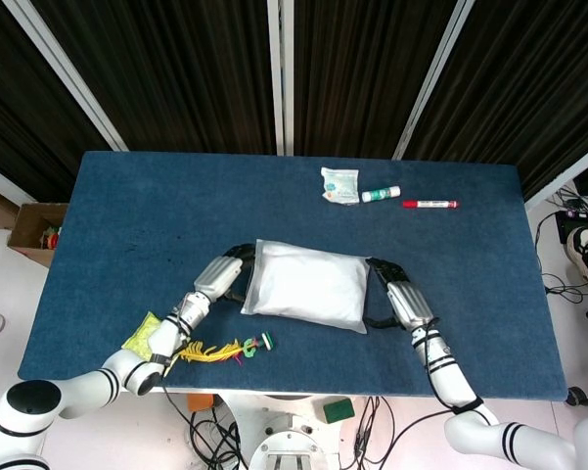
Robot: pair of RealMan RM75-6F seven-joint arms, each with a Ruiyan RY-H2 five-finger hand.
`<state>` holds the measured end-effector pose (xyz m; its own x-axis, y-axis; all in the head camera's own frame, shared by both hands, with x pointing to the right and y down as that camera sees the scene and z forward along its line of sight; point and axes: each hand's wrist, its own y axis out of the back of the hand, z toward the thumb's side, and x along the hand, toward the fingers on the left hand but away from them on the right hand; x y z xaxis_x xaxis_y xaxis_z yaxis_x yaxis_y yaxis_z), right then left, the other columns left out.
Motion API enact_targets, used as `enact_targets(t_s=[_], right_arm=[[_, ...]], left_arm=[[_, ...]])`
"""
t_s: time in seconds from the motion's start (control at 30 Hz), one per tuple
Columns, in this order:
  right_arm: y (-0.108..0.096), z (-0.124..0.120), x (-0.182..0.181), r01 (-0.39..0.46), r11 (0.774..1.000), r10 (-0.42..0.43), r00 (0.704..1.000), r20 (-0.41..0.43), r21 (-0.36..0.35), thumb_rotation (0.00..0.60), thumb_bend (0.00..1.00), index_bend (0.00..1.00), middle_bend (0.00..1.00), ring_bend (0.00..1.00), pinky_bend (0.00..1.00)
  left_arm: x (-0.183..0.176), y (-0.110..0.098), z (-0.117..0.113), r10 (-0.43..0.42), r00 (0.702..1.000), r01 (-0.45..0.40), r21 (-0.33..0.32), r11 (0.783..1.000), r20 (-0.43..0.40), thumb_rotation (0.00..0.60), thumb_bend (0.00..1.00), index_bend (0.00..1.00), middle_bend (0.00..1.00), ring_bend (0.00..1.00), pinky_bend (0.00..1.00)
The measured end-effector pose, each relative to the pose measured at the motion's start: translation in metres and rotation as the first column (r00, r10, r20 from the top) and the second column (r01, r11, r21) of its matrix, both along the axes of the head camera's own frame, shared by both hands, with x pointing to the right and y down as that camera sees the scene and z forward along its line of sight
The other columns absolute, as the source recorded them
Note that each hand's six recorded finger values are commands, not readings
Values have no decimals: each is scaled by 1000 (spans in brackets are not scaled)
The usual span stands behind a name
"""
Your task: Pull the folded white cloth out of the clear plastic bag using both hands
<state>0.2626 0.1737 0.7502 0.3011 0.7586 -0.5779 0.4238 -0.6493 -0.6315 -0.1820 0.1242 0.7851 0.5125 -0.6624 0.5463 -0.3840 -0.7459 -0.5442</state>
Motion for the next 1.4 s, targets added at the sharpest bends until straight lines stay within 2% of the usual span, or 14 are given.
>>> enact_targets(t_s=[0.23,0.4,0.63,0.7,0.87,1.03,1.27,1.4], right_arm=[[-1,2,-3,5,1000,-5,1000,-3,-5,600,81,0,63,0,0],[-2,3,-6,8,1000,-8,1000,-5,-9,600,80,0,63,0,0],[-3,4,-7,7,1000,-7,1000,-6,-11,600,81,0,64,0,0],[-4,4,-6,4,1000,-4,1000,-5,-11,600,80,0,65,0,0],[-5,2,-7,0,1000,0,1000,2,-5,600,81,0,70,0,0],[-7,0,-7,-4,1000,4,1000,7,1,600,80,0,78,0,0],[-14,-13,6,-7,999,7,1000,-4,33,600,88,0,87,0,0],[-26,-25,19,28,998,-26,999,-40,52,600,161,3,124,0,0]], left_arm=[[15,-5,2,-24,998,23,-18,1000,-54,600,280,363,142,34,85],[22,-7,6,-19,998,18,-14,1000,-57,600,280,365,142,34,84],[31,-9,5,-45,993,45,3,999,-105,600,280,369,143,34,79],[33,-10,7,-48,993,49,4,999,-107,600,288,416,153,34,72],[37,-9,12,-54,994,56,17,998,-98,600,370,576,201,34,55],[40,-8,16,-42,997,46,57,997,-63,600,510,683,258,35,21],[41,-7,17,-30,999,32,121,992,-22,600,590,735,288,35,21],[37,-8,11,-32,999,37,137,990,-37,600,599,743,291,35,21]])
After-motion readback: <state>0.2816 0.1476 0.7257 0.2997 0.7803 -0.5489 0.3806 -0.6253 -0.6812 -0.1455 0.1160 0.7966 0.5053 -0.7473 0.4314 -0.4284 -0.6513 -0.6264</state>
